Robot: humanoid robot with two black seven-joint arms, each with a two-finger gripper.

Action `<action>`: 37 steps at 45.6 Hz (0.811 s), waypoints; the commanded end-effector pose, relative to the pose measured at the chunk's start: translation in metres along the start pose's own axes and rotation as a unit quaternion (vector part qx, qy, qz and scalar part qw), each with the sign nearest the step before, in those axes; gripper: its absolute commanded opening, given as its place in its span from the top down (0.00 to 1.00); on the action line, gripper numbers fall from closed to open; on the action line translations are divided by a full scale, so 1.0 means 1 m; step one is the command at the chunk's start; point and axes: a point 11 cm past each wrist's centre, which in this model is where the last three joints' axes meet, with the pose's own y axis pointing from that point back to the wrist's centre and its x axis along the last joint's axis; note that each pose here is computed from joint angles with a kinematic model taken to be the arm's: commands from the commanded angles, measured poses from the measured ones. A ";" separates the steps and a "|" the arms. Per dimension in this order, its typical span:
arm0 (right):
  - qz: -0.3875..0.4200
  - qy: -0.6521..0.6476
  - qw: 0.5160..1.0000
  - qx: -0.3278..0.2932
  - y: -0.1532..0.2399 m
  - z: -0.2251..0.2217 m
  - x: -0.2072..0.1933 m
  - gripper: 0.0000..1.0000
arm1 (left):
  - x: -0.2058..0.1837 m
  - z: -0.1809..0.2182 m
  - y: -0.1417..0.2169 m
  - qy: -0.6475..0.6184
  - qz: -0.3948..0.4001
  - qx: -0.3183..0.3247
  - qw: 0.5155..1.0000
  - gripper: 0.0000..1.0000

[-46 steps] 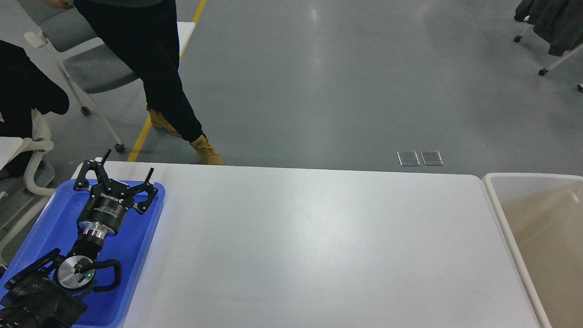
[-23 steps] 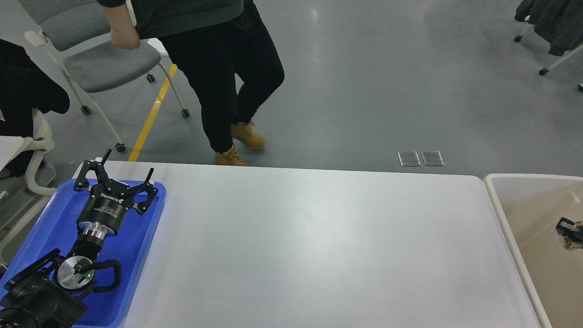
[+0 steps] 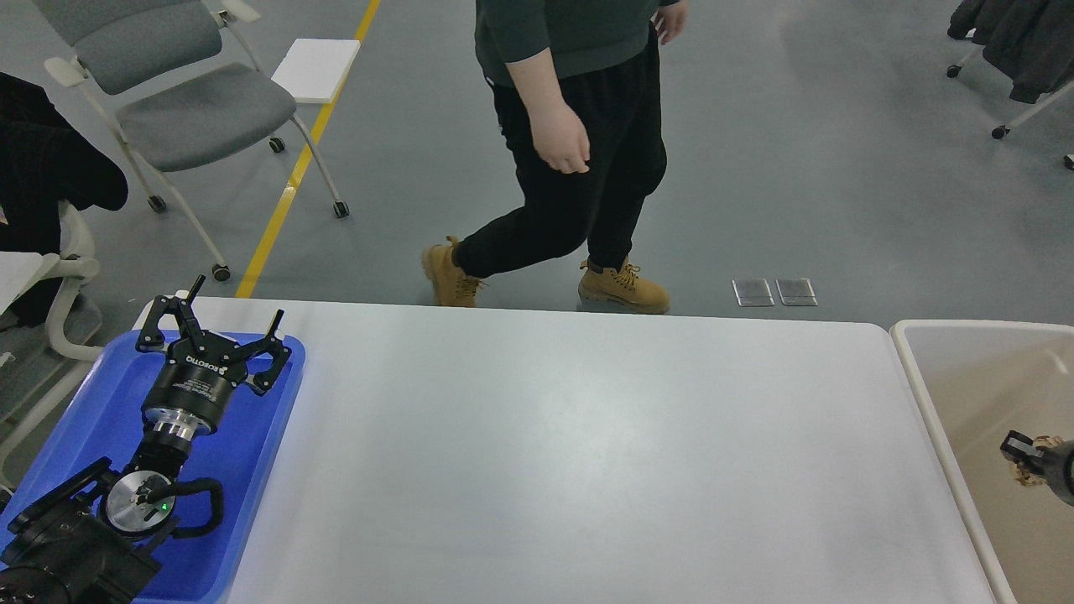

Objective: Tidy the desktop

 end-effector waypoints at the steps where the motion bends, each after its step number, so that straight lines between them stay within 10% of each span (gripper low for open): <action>1: 0.003 -0.002 1.000 -0.004 0.001 0.006 0.002 0.39 | 0.000 0.000 0.000 0.000 0.000 0.000 1.000 0.01; 6: -0.010 -0.004 1.000 0.002 0.000 0.004 -0.003 0.01 | 0.000 0.000 0.000 0.000 0.000 0.000 1.000 0.01; 37: 0.021 -0.027 0.993 0.114 0.101 -0.022 0.155 0.01 | 0.000 -0.001 0.000 0.001 0.000 0.001 1.000 0.01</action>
